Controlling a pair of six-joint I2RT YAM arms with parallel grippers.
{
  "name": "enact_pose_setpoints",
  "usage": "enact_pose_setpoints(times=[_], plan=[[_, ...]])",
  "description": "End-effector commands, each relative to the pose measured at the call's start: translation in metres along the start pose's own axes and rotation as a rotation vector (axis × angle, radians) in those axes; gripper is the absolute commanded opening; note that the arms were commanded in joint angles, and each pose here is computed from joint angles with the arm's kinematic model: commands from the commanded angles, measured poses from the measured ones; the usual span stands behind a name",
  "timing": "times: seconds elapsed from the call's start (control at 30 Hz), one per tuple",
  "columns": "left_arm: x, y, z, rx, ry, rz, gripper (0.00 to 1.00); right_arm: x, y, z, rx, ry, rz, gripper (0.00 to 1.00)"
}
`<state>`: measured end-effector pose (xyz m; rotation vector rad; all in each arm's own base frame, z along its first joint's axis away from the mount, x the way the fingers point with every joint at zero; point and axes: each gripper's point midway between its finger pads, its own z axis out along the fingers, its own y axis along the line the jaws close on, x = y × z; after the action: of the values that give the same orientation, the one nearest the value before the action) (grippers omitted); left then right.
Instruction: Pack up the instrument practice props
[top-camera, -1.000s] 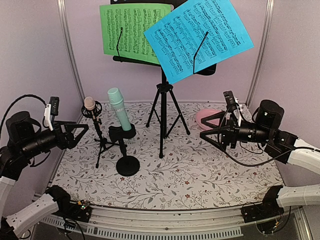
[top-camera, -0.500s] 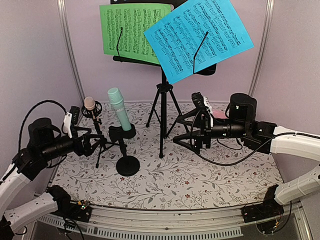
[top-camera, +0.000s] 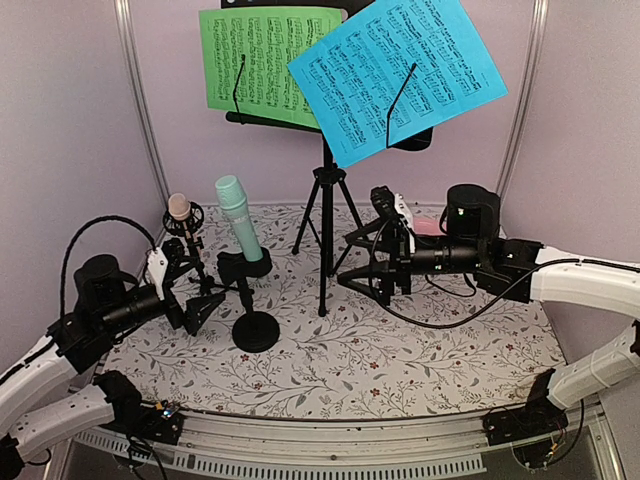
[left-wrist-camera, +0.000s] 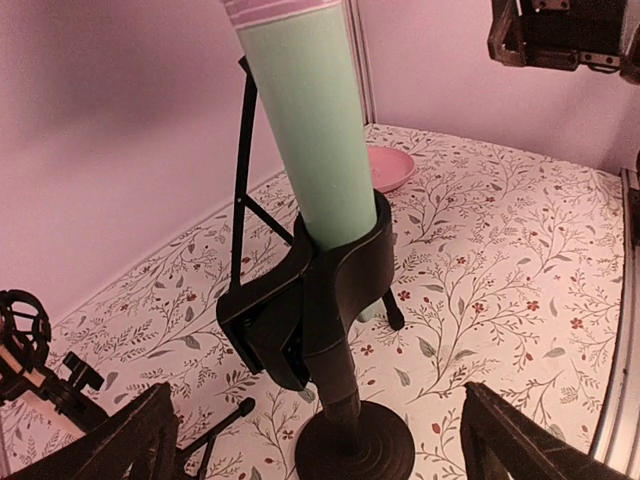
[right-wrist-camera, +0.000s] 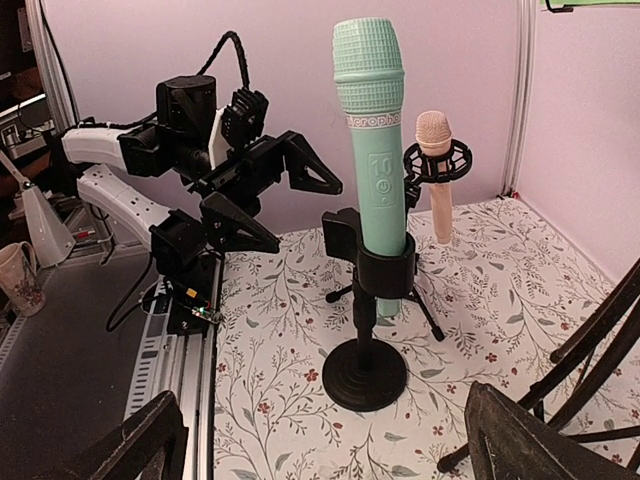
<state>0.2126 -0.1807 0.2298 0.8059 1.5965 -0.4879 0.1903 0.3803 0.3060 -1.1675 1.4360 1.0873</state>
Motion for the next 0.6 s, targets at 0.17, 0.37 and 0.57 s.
enact_pose_setpoints(times=[0.17,0.37,0.57], plan=[[-0.022,0.018,0.008,0.064,-0.107,0.051,0.97,-0.005,-0.004,0.016,-0.009,0.010,-0.005,0.99],[-0.018,0.023,0.008,0.200,-0.073,0.035,0.91,-0.004,-0.004,0.023,-0.024,0.019,-0.004,0.99],[-0.027,0.027,0.011,0.251,-0.089,0.051,0.89,0.000,-0.004,0.026,-0.030,0.029,0.001,0.99]])
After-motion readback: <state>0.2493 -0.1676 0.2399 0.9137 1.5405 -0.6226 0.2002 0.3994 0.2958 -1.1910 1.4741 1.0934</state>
